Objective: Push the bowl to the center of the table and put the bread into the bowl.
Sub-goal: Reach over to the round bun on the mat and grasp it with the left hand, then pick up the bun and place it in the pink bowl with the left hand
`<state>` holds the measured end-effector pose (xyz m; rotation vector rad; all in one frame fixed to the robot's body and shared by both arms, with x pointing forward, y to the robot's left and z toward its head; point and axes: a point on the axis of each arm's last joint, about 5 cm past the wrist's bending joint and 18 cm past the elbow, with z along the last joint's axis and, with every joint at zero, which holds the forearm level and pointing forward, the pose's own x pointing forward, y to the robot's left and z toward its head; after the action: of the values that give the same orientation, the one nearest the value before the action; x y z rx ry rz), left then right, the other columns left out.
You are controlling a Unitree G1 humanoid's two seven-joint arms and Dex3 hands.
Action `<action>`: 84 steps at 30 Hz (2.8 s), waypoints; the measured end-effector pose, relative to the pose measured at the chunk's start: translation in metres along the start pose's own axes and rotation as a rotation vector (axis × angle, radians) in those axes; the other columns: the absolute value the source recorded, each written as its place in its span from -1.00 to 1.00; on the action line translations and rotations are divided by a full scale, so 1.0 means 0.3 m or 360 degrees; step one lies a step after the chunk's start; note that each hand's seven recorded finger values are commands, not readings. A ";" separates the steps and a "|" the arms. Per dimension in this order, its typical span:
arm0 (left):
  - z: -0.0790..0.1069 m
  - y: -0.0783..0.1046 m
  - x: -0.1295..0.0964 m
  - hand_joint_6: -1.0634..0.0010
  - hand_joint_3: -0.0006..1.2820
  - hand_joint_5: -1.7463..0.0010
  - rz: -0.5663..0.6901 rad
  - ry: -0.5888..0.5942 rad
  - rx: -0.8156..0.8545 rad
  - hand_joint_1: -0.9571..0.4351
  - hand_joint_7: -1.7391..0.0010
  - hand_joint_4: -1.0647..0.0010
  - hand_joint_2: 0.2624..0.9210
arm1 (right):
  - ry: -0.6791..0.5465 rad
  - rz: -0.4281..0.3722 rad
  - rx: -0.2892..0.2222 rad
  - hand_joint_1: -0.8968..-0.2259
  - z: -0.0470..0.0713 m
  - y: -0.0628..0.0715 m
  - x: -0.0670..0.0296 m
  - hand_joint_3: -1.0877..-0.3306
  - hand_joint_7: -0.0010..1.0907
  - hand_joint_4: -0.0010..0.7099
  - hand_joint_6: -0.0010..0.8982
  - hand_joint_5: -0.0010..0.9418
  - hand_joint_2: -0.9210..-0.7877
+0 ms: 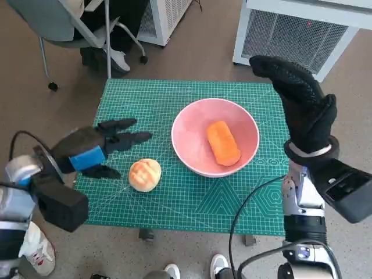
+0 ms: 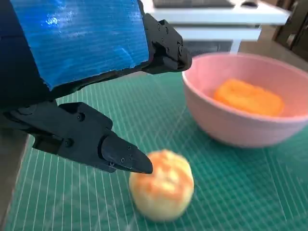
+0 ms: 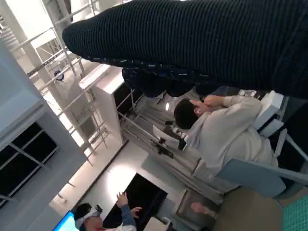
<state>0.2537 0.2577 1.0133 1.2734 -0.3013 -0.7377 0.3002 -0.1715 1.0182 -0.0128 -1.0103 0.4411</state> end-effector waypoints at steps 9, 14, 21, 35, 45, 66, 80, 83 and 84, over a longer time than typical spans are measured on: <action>0.003 -0.051 0.042 0.22 -1.00 0.97 -0.0104 0.0044 -0.0048 -0.04 0.90 0.35 0.68 | 0.0004 0.0039 0.0015 0.05 -0.005 -0.004 0.003 -0.29 0.13 -0.99 -1.00 -0.17 -1.00; -0.007 -0.093 0.074 0.18 -1.00 0.97 -0.0197 0.0066 -0.0102 -0.03 0.89 0.29 0.69 | -0.0001 0.0042 0.0027 0.03 -0.004 -0.006 0.003 -0.30 0.14 -1.00 -1.00 -0.16 -1.00; -0.030 -0.140 0.121 0.09 -0.98 0.95 -0.0307 0.0109 -0.0191 0.09 0.86 0.16 0.76 | -0.0009 0.0042 0.0034 0.01 -0.001 -0.008 0.005 -0.30 0.14 -1.00 -1.00 -0.16 -1.00; -0.058 -0.186 0.168 0.06 -0.74 -0.06 -0.0275 0.0122 -0.0202 0.27 -0.35 -0.15 0.99 | -0.0044 0.0050 0.0016 -0.06 0.013 -0.010 0.013 -0.32 0.14 -1.00 -1.00 -0.16 -1.00; -0.061 -0.155 0.162 -0.21 -0.83 -0.57 -0.0262 0.0125 -0.0115 0.37 -0.19 -0.13 1.00 | -0.0026 0.0032 -0.0019 -0.05 0.017 -0.009 0.005 -0.32 0.14 -1.00 -1.00 -0.15 -1.00; 0.093 0.225 0.151 -0.13 -0.80 -0.40 0.0475 -0.0264 0.0063 0.38 -0.44 -0.08 1.00 | -0.0017 0.0003 -0.0018 -0.04 0.013 -0.008 0.003 -0.31 0.13 -1.00 -1.00 -0.15 -1.00; 0.171 0.261 0.321 0.07 -0.65 -0.51 0.0473 -0.0508 0.0098 0.37 -0.58 0.12 1.00 | 0.0004 0.0009 -0.0004 -0.01 0.000 -0.007 0.000 -0.26 0.14 -1.00 -1.00 -0.13 -1.00; 0.179 0.248 0.356 0.18 -0.67 0.23 0.0377 -0.0484 0.0066 0.18 -0.30 0.20 0.90 | 0.0002 0.0015 -0.0002 -0.01 0.000 -0.007 0.000 -0.26 0.14 -1.00 -1.00 -0.13 -1.00; 0.181 0.245 0.365 0.16 -0.75 0.48 0.0349 -0.0468 0.0063 0.21 -0.01 0.16 0.87 | 0.0002 0.0016 -0.0003 -0.01 0.000 -0.007 0.000 -0.26 0.15 -1.00 -1.00 -0.13 -1.00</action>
<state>0.3270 0.1533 1.0775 1.1459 -0.6866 -0.7322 0.3008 -0.1736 1.0187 -0.0196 -1.0097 0.4493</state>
